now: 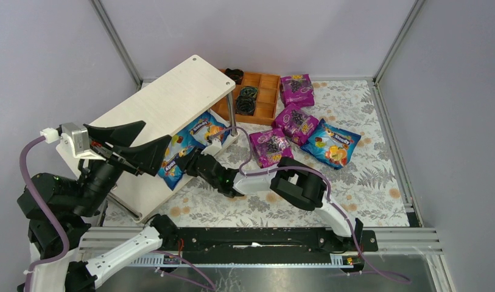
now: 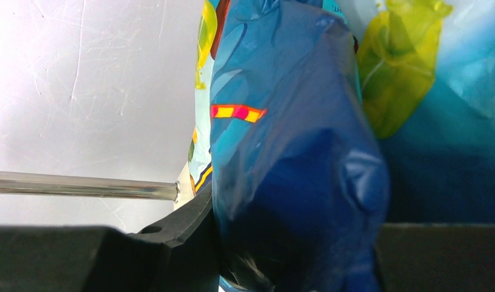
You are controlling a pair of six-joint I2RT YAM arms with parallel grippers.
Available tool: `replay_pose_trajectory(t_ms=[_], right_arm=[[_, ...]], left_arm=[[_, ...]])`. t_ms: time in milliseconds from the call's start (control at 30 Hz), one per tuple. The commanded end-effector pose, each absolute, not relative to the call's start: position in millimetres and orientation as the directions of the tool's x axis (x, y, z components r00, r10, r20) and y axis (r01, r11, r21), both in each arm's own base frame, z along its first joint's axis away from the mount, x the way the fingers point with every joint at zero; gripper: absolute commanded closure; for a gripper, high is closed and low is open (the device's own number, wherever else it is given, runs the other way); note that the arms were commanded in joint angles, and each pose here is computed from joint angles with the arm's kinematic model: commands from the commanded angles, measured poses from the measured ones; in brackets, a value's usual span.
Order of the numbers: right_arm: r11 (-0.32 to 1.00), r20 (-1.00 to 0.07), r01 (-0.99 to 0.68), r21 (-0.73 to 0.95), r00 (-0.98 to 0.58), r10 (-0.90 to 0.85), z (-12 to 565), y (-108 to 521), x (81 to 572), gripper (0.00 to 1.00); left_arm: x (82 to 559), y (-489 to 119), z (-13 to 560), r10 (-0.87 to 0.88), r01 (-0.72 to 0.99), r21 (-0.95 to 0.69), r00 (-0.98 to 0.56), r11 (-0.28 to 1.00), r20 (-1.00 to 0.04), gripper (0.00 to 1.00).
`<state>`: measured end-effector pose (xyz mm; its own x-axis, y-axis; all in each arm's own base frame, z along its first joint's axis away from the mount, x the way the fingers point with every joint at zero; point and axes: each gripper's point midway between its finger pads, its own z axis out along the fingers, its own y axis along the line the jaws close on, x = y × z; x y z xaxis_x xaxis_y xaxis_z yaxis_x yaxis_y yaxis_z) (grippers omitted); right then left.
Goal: Place and organize the candy bags onto the shelf
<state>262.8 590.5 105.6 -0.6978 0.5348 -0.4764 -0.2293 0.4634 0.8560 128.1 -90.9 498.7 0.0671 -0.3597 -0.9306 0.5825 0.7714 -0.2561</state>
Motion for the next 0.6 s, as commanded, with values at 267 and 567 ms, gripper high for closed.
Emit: replay_pose_trajectory(t_ms=[267, 567], right_arm=[[0.506, -0.518, -0.237, 0.829, -0.667, 0.536, 141, 576, 256, 0.26], [0.563, -0.558, -0.271, 0.781, -0.706, 0.435, 162, 520, 225, 0.11]], left_arm=[[138, -104, 507, -0.351, 0.595, -0.241, 0.073, 0.767, -0.934, 0.01], [144, -116, 523, -0.379, 0.623, -0.239, 0.101, 0.745, -0.92, 0.01]])
